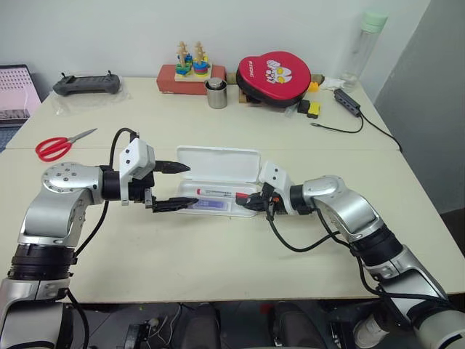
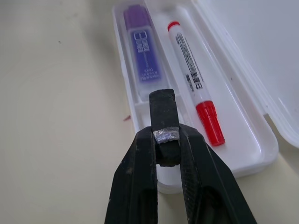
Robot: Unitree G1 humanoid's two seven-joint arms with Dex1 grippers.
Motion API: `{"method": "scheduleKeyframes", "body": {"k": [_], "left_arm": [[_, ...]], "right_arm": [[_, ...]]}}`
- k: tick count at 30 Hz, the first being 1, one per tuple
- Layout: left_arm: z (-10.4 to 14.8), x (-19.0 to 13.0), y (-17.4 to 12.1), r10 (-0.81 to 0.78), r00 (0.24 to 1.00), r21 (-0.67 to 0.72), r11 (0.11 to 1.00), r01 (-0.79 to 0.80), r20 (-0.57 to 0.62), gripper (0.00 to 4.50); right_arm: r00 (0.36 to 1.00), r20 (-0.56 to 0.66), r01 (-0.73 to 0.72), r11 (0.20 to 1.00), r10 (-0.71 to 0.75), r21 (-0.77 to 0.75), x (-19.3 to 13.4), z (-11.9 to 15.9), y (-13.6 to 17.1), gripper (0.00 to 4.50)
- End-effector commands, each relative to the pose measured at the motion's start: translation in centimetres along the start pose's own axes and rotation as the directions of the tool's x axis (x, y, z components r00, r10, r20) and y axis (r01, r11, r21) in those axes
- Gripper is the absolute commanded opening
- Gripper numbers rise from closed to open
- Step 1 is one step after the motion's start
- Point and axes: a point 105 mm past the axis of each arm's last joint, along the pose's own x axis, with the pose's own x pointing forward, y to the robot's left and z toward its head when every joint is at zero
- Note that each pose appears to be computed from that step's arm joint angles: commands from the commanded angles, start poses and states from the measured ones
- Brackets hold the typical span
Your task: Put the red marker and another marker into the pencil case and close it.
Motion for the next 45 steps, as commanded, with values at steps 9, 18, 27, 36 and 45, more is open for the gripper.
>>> {"method": "scheduleKeyframes", "body": {"k": [9, 18, 27, 36, 45], "left_arm": [[1.7, -0.2, 0.2, 0.06, 0.998, 0.049, 0.997, -0.062, 0.035, 4.5], [3.4, -1.7, 2.9, 0.352, 0.916, -0.147, 0.933, -0.328, 0.194, 4.5], [4.4, -4.2, 3.1, 0.465, 0.848, -0.265, 0.877, -0.401, 0.255, 4.5], [4.5, -5.0, 1.0, 0.392, 0.888, -0.214, 0.914, -0.346, 0.241, 4.5], [3.3, -5.1, -0.4, 0.318, 0.934, -0.185, 0.94, -0.287, 0.165, 4.5]], "right_arm": [[0.999, 0.039, -0.014, 0.998, 0.016, -0.067, 0.0, 1.8, -0.5, 2.62], [0.906, 0.417, 0.086, 0.996, -0.079, 0.004, -4.4, 11.0, -3.6, 3.68], [0.888, 0.265, 0.36, 0.927, -0.376, 0.108, -3.2, 11.1, -10.7, 1.62], [0.972, 0.159, 0.175, 0.985, -0.17, -0.016, 0.9, 9.2, -7.3, 0.03], [0.996, -0.013, -0.091, 0.983, 0.09, -0.162, 2.2, 4.0, -0.8, 0.03]]}}
